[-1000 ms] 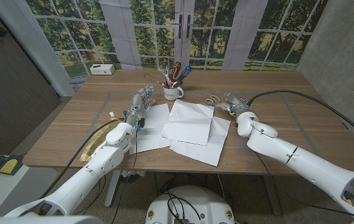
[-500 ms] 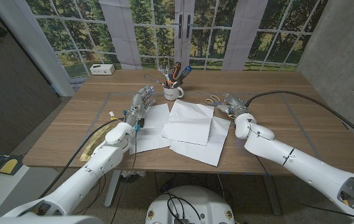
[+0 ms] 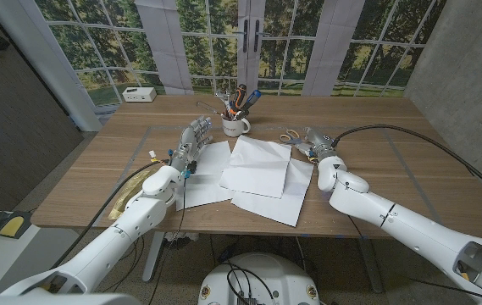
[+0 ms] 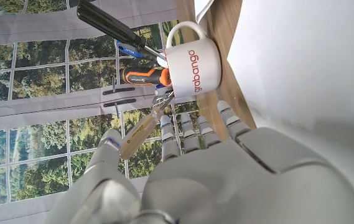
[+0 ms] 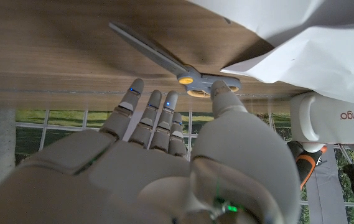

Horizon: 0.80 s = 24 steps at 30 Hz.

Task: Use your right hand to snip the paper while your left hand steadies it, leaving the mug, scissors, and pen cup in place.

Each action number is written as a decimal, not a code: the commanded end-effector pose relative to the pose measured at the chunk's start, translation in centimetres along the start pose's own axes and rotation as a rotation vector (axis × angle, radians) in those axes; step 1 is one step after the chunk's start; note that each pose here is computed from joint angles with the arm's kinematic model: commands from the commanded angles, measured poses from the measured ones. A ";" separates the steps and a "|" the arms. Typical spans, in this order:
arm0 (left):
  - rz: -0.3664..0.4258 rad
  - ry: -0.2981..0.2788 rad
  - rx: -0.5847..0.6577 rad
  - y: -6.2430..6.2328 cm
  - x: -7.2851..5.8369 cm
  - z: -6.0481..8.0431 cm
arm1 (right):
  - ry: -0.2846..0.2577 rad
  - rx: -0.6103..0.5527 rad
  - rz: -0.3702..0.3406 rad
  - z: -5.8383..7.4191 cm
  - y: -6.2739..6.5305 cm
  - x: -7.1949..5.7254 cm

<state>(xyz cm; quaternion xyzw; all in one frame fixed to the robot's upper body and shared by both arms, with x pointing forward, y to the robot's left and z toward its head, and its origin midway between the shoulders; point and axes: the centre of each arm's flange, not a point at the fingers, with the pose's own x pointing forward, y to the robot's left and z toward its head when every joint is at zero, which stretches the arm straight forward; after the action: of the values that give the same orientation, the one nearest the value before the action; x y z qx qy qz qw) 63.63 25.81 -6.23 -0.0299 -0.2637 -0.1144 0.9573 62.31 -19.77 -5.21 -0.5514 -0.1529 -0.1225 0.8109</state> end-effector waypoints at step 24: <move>0.020 -0.039 -0.008 0.6 -1.5 0.0 | 0.068 -0.056 -0.052 -0.2 1.4 -0.2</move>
<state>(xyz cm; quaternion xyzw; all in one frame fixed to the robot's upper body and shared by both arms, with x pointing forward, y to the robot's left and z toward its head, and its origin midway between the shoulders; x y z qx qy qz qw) 62.86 26.53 -6.80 -0.0373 -0.2807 -0.1054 0.9533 62.48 -19.46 -6.24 -0.5644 -0.1392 -0.1607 0.7977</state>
